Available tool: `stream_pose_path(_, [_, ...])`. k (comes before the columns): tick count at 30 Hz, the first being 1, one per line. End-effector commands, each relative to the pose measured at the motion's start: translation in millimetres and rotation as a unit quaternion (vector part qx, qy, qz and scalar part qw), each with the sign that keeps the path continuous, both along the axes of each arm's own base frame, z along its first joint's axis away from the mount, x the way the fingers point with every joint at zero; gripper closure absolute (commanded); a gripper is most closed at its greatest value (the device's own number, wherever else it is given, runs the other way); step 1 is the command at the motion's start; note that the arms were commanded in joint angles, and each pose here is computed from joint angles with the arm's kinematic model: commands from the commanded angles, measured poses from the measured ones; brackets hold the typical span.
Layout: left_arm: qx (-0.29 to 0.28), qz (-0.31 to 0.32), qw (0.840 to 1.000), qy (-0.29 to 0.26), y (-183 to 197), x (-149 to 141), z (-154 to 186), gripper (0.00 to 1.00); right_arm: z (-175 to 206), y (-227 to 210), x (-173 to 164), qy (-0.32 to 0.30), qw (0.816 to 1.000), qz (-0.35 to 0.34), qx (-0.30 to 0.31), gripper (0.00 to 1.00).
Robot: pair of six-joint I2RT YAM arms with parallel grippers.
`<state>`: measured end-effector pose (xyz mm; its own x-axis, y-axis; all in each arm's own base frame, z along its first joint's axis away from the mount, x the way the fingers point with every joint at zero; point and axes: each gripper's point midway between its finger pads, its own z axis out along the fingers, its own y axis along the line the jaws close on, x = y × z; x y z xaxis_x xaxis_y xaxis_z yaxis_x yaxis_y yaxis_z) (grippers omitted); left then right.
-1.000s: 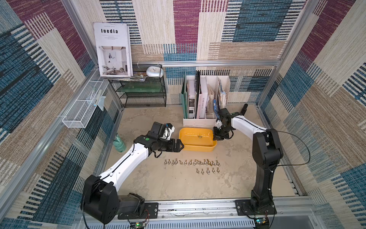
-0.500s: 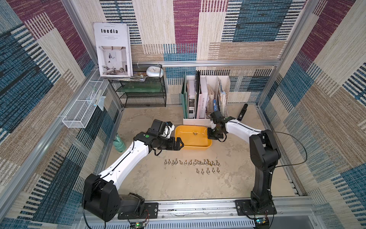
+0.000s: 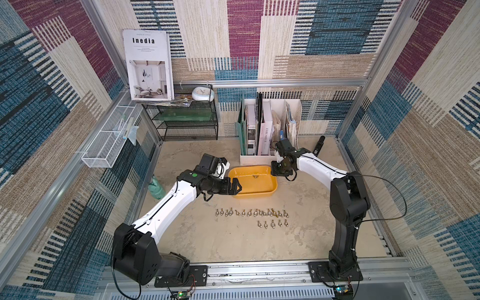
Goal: Take out the wing nut from the storage box
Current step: Adjust the storage box at the center of the board, then pick up the wing nut from the storage box.
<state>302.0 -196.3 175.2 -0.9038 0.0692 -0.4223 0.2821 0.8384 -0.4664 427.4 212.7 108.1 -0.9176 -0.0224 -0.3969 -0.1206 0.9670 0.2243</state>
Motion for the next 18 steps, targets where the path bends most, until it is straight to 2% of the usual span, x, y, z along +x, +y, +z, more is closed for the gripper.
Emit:
stream_pose_path(1, [0.003, 0.011, 1.0, -0.002, 1.8, 4.5, 0.4, 0.01, 25.0, 5.5, 1.9, -0.024, 1.0, 0.013, 0.002, 0.61])
stream_pose_path(5, [0.003, 0.019, 1.0, -0.003, 2.9, 10.4, 1.2, 0.01, 36.1, 37.1, 1.4, -0.05, 0.996, 0.073, 0.013, 0.6])
stream_pose_path(11, [0.017, 0.062, 0.998, 0.014, 20.4, 18.6, -2.3, 0.01, 8.5, 68.5, 2.8, -0.058, 0.984, 0.167, 0.018, 0.61])
stream_pose_path(18, [0.003, 0.087, 0.996, 0.023, 29.0, 18.4, 1.2, 0.01, -11.3, 90.2, 8.3, -0.08, 0.967, 0.241, 0.022, 0.61])
